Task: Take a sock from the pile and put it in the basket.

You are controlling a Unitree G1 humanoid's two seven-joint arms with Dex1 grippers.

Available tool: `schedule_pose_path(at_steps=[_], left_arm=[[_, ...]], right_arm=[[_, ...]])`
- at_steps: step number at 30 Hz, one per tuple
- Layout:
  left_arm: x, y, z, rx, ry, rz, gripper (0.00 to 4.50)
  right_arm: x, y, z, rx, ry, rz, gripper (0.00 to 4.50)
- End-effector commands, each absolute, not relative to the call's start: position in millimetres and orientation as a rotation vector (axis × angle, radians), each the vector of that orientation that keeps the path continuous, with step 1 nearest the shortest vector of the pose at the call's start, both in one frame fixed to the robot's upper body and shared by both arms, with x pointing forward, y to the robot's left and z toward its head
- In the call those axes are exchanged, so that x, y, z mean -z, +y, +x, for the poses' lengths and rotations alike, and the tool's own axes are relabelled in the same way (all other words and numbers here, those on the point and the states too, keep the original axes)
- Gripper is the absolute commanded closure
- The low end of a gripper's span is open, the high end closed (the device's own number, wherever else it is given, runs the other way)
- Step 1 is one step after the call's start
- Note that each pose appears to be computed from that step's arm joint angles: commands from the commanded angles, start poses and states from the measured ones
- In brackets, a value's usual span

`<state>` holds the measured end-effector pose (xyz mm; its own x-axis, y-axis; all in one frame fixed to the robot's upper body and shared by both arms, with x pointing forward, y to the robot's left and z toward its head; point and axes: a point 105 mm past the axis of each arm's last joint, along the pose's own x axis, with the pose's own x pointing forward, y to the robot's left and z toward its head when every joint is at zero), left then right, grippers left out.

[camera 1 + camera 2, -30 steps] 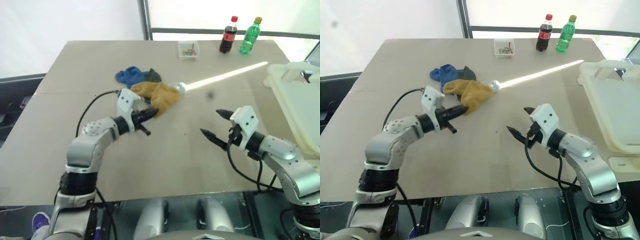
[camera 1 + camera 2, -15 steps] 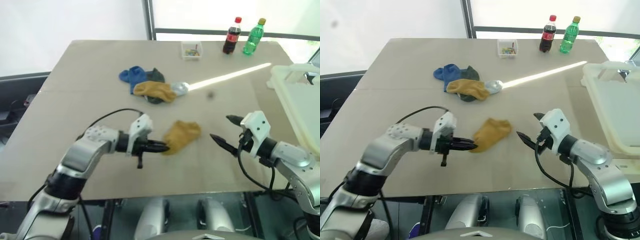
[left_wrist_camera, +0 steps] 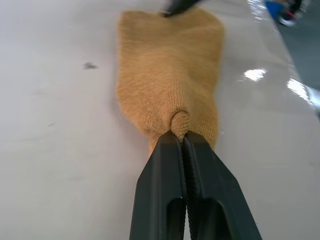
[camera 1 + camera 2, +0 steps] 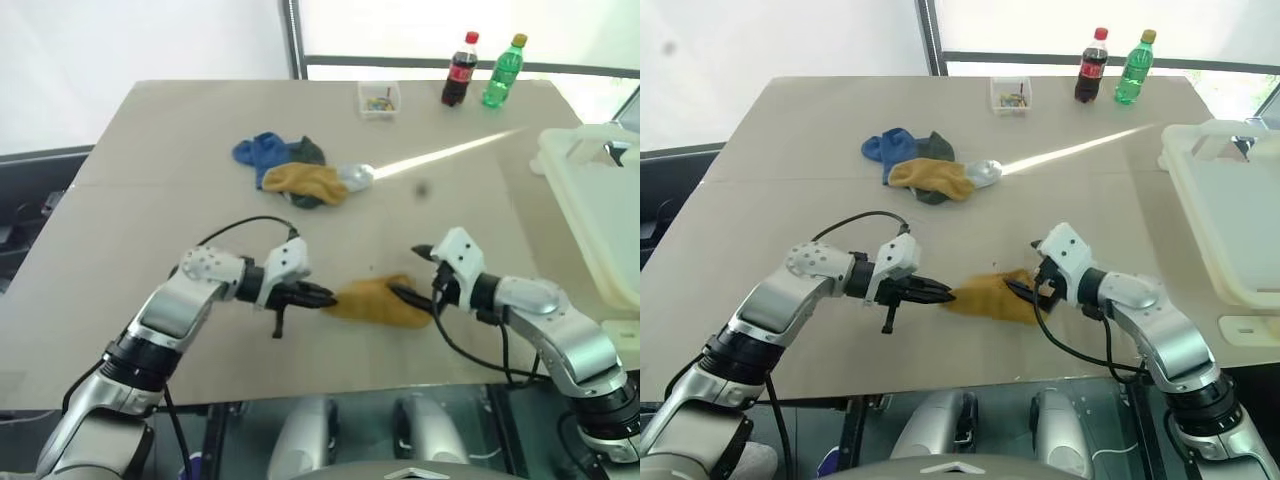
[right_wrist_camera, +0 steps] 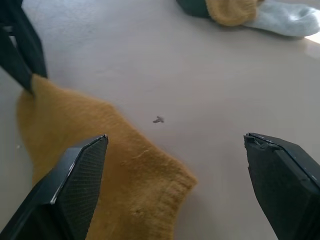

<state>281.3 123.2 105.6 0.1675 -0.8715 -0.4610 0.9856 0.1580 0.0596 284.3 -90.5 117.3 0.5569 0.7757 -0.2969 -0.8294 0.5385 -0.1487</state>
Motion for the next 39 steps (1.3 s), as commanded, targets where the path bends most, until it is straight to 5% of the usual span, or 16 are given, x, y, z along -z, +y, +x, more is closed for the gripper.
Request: schedule_pose_path(at_steps=[1,4,13,16,20,24,27,28,39], left_arm=[[-117,120,276,1.337,0.273,0.392,3.10],[-119,132,277,1.224,0.262,0.361,1.64],[-105,143,282,0.927,0.321,0.235,1.64],[-93,137,286,0.875,0.359,0.224,1.59],[-82,119,286,0.891,0.400,0.208,1.59],[-76,107,276,0.949,0.423,0.203,2.67],[-78,111,275,0.938,0.430,0.192,4.23],[-79,113,274,0.933,0.432,0.179,4.45],[-98,111,268,0.928,0.407,0.136,4.45]], right_arm=[[-124,-88,274,-1.018,0.183,-0.288,0.00],[-118,-94,274,-0.988,0.209,-0.290,0.00],[-105,-111,270,-0.907,0.244,-0.272,0.00],[-92,-112,271,-0.894,0.284,-0.263,0.86],[-77,-113,271,-0.895,0.317,-0.292,2.82],[-79,-112,272,-0.904,0.305,-0.298,4.47],[-81,-117,269,-0.906,0.311,-0.316,4.50],[-81,-121,268,-0.903,0.314,-0.326,4.50],[-100,-123,276,-0.921,0.262,-0.388,4.50]])
